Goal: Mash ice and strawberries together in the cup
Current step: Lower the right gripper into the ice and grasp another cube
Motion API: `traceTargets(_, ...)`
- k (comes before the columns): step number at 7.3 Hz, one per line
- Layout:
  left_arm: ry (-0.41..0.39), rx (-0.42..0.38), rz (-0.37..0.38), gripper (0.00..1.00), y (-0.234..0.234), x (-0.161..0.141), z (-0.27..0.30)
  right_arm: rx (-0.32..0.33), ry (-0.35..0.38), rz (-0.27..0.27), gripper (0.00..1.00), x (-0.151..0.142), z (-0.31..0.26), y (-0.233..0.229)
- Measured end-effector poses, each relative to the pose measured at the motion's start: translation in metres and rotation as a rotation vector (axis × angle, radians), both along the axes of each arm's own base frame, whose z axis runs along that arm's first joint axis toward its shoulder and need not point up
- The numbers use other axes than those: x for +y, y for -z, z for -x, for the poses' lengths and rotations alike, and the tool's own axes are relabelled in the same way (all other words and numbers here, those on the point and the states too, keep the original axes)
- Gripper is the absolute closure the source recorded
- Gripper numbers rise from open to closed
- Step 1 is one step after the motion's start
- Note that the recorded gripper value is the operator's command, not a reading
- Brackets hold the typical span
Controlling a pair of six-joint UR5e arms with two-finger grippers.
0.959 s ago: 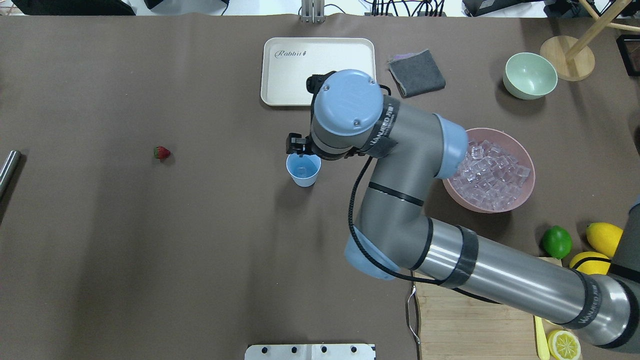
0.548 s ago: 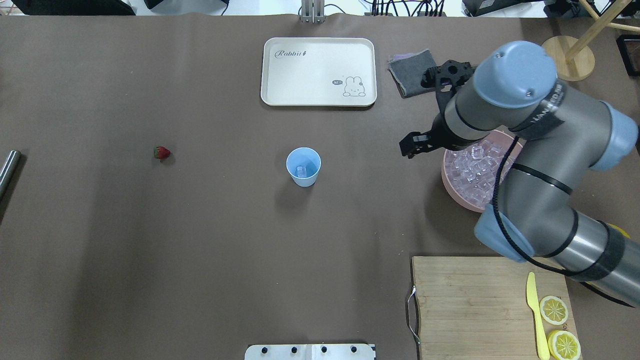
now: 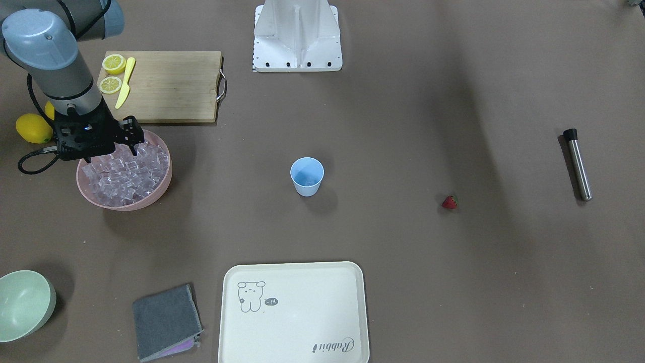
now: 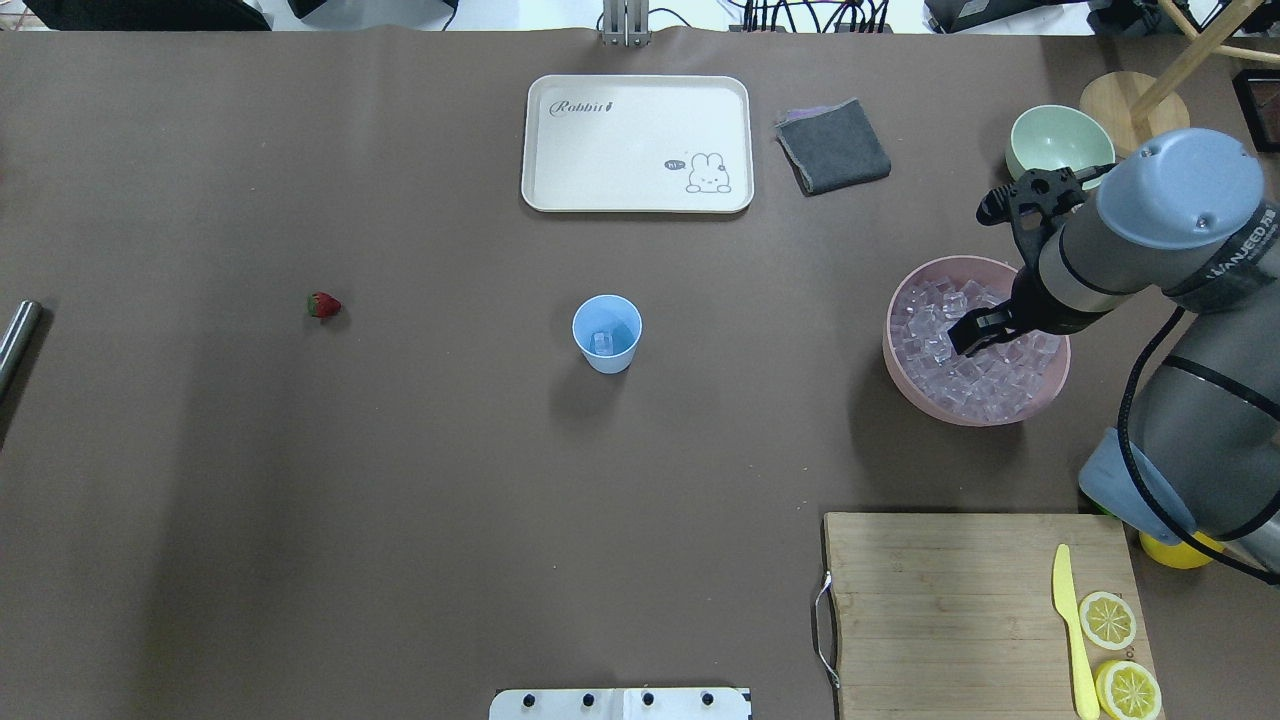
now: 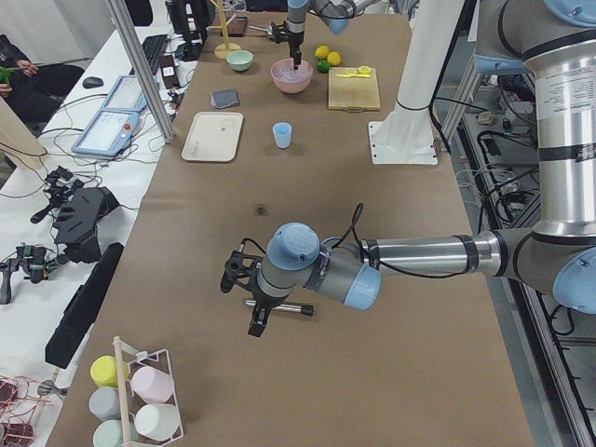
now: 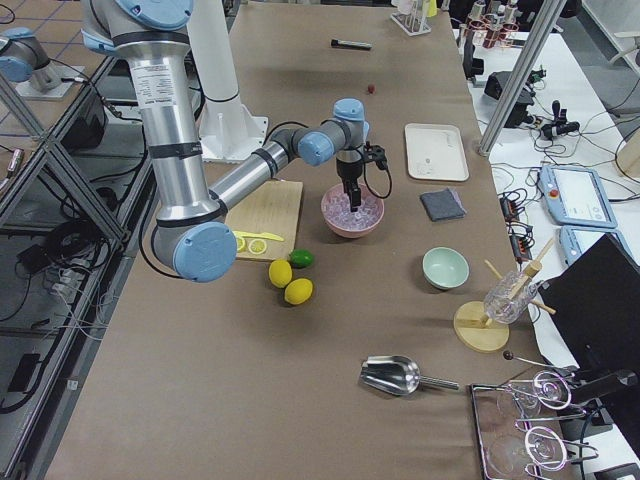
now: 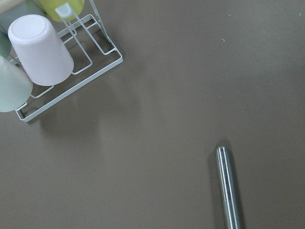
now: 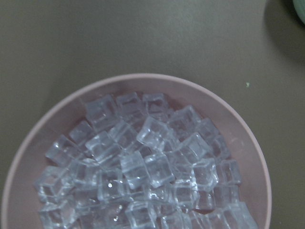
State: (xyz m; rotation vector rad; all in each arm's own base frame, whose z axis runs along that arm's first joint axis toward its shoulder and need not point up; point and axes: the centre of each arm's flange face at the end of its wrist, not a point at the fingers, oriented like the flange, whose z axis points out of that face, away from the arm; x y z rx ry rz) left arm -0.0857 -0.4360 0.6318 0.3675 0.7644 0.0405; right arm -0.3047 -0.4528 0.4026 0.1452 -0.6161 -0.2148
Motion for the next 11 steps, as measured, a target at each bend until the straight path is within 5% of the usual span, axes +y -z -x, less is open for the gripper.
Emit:
traceTargets(4,0.003,-0.002,-0.022,0.01,0.012,-0.005,0.001,0.016,0.010,0.032,0.10,0.000,0.010,-0.008)
traceTargets(7,0.003,-0.002,-0.023,0.01,0.012,-0.004,0.001,0.187,-0.058,0.014,0.10,-0.016,0.009,-0.001)
traceTargets(11,0.000,-0.002,-0.022,0.01,0.012,-0.006,0.000,0.211,-0.261,0.078,0.09,-0.036,0.007,0.030)
